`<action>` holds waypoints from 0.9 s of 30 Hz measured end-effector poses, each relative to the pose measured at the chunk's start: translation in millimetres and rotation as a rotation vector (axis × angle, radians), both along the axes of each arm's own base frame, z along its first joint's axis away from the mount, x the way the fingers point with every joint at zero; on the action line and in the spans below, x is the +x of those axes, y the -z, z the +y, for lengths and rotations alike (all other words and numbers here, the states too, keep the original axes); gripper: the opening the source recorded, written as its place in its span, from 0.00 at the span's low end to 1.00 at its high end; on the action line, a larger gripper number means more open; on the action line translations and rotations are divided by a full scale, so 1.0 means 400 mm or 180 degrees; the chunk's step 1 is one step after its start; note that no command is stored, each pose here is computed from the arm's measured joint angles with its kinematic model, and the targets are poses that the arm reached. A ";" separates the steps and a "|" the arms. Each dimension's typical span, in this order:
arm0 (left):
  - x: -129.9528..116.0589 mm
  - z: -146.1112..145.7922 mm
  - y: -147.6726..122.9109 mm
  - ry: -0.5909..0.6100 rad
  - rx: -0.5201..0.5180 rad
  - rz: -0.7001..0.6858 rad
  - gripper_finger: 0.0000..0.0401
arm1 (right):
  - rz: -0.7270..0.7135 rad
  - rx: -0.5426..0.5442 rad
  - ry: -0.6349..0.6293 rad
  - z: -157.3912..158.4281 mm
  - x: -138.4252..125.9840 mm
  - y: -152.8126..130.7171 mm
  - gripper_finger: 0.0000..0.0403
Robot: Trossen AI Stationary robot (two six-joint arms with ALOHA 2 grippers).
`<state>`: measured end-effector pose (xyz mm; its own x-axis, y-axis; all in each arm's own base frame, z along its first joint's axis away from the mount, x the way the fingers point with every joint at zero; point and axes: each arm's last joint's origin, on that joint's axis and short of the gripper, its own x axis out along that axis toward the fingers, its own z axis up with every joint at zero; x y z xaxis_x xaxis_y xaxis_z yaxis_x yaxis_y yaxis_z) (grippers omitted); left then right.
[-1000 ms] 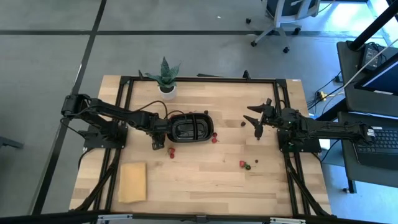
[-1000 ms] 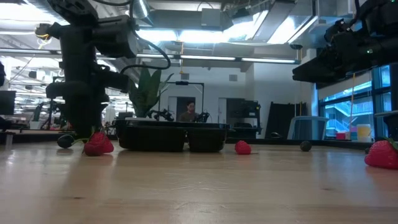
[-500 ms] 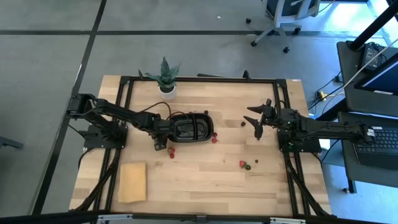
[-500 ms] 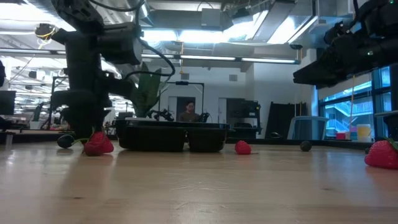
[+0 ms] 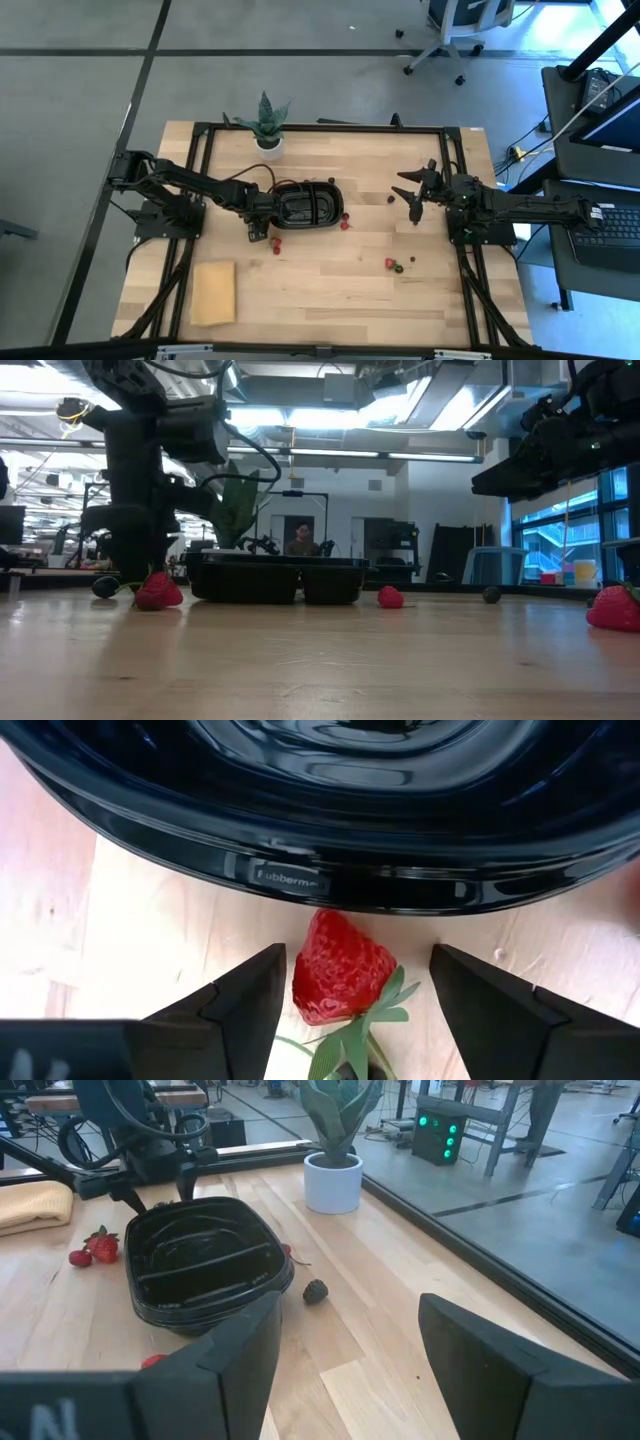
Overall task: Pick and placing Produce into tupperware
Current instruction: Put the top red strawberry into the black bin
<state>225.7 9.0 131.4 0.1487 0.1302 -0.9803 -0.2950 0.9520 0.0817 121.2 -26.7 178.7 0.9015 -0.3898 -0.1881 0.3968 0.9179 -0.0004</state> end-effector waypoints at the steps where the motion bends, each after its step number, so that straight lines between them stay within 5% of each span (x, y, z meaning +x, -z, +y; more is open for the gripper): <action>1: 0.000 0.000 0.000 0.0000 -0.0004 0.0000 0.59 | -0.0001 -0.0001 0.0000 0.000 0.000 0.000 0.59; 12: 0.000 -0.002 0.001 0.0034 -0.0047 0.0010 0.34 | 0.0000 -0.0002 0.0000 0.000 0.000 0.000 0.59; 21: 0.003 -0.002 -0.003 0.0034 -0.0068 0.0021 0.39 | 0.0002 -0.0008 -0.0002 0.000 0.000 0.000 0.59; 27: 0.026 0.001 -0.064 0.0097 -0.0016 0.0253 0.34 | 0.0001 -0.0009 -0.0002 0.000 0.000 0.000 0.59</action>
